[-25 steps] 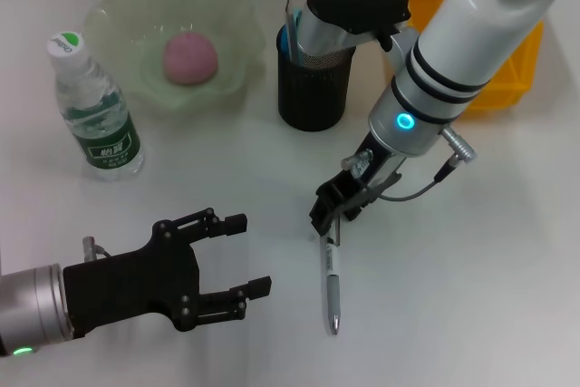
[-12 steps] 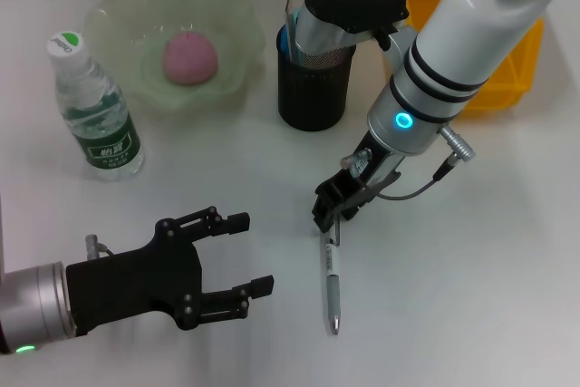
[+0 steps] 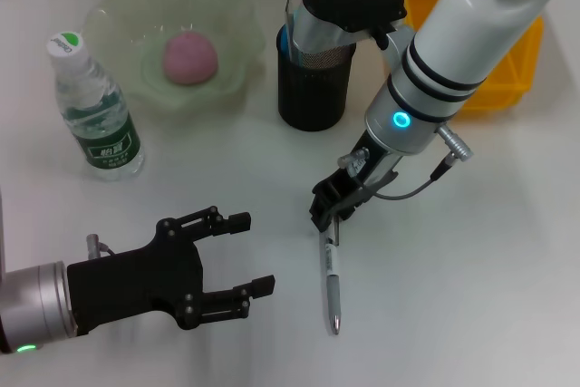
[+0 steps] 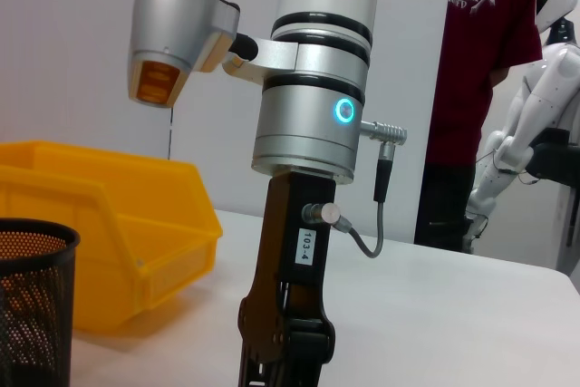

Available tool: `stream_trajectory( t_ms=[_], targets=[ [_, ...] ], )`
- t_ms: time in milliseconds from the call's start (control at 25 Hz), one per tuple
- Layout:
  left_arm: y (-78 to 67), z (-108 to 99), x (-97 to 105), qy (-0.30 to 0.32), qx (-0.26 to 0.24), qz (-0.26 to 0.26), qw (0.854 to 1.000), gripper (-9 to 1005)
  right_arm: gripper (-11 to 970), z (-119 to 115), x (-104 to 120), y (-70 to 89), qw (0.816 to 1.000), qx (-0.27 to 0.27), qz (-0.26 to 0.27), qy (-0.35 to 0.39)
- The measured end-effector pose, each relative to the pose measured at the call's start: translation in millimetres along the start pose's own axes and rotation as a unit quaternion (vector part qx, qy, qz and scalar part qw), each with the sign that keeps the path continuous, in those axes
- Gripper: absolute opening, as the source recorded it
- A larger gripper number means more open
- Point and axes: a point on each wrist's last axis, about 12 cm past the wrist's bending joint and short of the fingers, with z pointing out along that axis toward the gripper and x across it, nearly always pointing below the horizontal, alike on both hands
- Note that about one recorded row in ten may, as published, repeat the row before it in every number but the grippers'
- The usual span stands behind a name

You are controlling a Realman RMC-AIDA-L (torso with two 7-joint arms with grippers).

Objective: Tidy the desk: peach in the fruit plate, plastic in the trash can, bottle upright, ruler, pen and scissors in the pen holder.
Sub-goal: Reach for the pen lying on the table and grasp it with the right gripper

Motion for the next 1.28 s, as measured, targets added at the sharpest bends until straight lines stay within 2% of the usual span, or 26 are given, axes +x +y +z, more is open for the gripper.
stream_trajectory(
  t_ms=[600,1280],
  targets=[
    [0.4,0.4,-0.4,0.0,0.001,0.002,1.0,802,353,3.1,-3.3,4.0,1.0,0.002,-0.001,0.005],
    [0.6,0.6,-0.7,0.0,0.001,0.002,1.0,802,312,4.7,-2.5,4.8,1.0,0.004,-0.002,0.009]
  ],
)
